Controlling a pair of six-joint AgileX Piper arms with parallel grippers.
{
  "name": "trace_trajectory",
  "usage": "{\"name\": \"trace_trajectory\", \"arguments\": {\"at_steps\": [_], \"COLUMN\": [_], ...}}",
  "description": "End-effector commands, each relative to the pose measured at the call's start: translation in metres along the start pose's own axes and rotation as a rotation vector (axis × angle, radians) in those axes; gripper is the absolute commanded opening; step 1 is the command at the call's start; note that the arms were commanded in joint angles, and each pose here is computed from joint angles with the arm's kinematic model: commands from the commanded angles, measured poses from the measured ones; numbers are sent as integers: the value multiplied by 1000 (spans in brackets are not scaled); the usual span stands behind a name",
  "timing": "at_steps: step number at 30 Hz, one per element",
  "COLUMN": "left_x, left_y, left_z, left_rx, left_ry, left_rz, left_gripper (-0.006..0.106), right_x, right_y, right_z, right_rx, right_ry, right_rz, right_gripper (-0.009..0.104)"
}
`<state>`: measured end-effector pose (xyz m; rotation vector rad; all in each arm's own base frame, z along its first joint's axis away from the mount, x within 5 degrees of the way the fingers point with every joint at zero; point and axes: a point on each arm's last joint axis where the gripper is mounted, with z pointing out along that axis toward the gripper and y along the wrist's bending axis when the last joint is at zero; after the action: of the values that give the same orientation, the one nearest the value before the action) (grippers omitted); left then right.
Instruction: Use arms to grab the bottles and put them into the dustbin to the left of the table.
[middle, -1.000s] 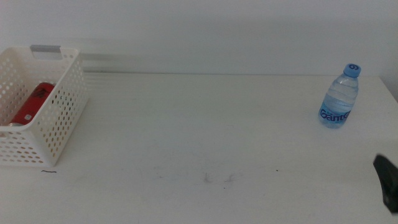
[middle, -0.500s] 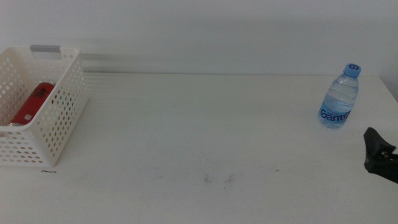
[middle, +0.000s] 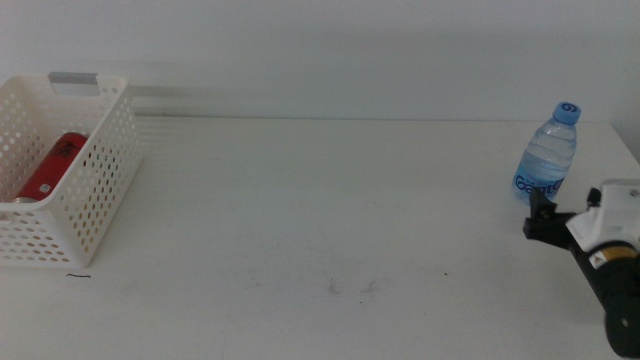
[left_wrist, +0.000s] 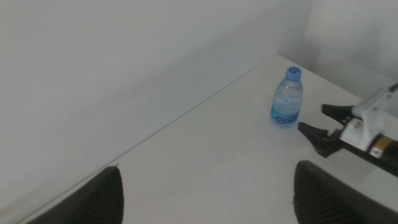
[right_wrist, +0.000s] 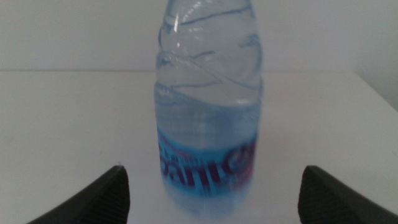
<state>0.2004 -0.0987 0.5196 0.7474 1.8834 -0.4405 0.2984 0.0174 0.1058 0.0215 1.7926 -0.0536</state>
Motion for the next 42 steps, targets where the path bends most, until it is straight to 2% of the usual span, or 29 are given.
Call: {"name": "trace_trajectory", "arguments": {"at_steps": [1, 8, 14, 16, 17, 19, 20, 22, 26, 29, 33, 37, 39, 41, 42], "left_x": [0, -1, -1, -1, -1, -1, -1, -1, -1, -1, -1, -1, -1, -1, -1], "left_y": [-1, -1, -1, -1, -1, -1, -1, -1, -1, -1, -1, -1, -1, -1, -1], "left_z": [0, 0, 0, 0, 0, 0, 0, 0, 0, 0, 0, 0, 0, 0, 0], "left_rx": [3, 1, 2, 1, 1, 1, 1, 1, 1, 0, 0, 0, 0, 0, 0], "left_ry": [-8, -12, -12, -14, -14, -14, -14, -14, -14, -16, -16, -16, -16, -16, -16], "left_rz": [-9, -9, -9, -9, -9, -9, -9, -9, -9, -9, -9, -9, -9, -9, -9], "left_gripper": [94, 94, 94, 94, 94, 94, 94, 94, 94, 94, 94, 94, 94, 94, 94], "right_x": [1, 4, 13, 15, 15, 12, 8, -7, -35, -42, -35, -22, -16, -13, -12], "right_y": [0, 5, 3, 3, 5, 15, 23, 50, 129, 180, 230, 259, 267, 270, 272], "right_z": [16, 60, 93, 96, 96, 93, 91, 85, 73, 72, 82, 93, 95, 95, 94], "right_rx": [9, 31, 98, 111, 114, 113, 103, 29, -211, -340, -437, -482, -497, -505, -511], "right_ry": [-26, -75, -30, 4, 21, 36, 28, -13, -115, -118, -79, -49, -32, -7, 2], "right_rz": [-31, -29, -22, -8, 1, 23, 29, -2, -60, -71, -78, -87, -90, -92, -96], "right_gripper": [91, 91, 88, 72, 52, -1, 1, -1, -3, -3, -3, -1, 5, 18, 28]}}
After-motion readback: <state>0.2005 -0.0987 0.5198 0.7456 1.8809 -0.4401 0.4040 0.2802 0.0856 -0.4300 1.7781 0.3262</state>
